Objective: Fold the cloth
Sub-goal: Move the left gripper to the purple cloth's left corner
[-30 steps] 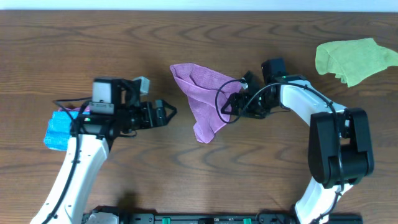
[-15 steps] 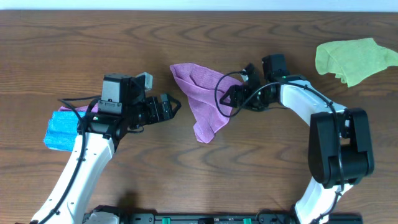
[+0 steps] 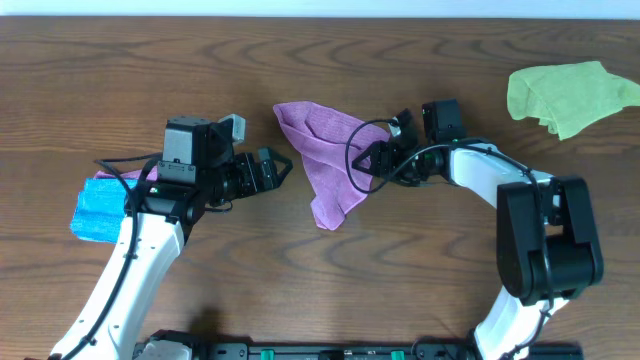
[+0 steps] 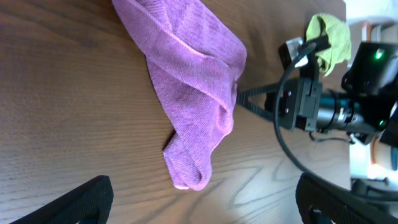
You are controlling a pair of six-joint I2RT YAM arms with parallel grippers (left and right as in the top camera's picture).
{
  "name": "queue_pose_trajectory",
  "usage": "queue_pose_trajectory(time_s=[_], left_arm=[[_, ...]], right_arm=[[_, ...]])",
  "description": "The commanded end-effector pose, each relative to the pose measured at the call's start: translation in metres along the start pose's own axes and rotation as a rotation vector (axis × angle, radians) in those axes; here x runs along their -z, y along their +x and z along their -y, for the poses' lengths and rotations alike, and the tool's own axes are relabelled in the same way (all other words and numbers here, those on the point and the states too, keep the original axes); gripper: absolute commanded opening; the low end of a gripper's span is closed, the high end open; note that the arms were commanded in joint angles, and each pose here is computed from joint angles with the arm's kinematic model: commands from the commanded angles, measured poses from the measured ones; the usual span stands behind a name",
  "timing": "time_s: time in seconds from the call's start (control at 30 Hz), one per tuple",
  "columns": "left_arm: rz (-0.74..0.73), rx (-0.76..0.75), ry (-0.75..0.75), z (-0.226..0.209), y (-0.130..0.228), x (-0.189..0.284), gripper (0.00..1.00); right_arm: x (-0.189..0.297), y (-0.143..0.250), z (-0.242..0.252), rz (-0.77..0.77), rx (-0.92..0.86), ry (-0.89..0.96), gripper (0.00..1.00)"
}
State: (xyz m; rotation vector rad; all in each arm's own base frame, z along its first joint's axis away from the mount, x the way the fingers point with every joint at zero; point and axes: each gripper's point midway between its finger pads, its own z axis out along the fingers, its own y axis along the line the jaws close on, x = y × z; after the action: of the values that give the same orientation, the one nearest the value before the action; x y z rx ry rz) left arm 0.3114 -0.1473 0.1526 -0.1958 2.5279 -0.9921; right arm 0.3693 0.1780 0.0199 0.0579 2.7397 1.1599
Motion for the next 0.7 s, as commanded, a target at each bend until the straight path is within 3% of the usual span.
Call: queue_pose_trajectory(time_s=[0.0,0.13,0.27,0.4,0.67], left_arm=[[0.004,0.108,0.014,0.006,-0.0041,0.0009,0.95],[0.015,0.224,0.023,0.0079,-0.0073,0.001,0.95],[0.024,0.223,0.03,0.0094,-0.0098,0.0011,0.95],[0.023,0.224,0.031,0.0095,-0.0096,0.0011,0.95],[0.023,0.224,0.03,0.0094,-0.0096,0.0011,0.95]], right_arm=[[-0.0075,0.0144,0.0084,-0.031,-0.064,0.031,0.76],[-0.0076,0.0128,0.0079,-0.025,-0.069,0.029,0.68],[-0.0076,0.0103,0.0087,-0.014,-0.061,0.034,0.56],[-0.0076,0.0079,0.0121,-0.001,-0.057,0.057,0.53],[-0.0165,0.0081,0.0037,0.005,-0.009,0.066,0.38]])
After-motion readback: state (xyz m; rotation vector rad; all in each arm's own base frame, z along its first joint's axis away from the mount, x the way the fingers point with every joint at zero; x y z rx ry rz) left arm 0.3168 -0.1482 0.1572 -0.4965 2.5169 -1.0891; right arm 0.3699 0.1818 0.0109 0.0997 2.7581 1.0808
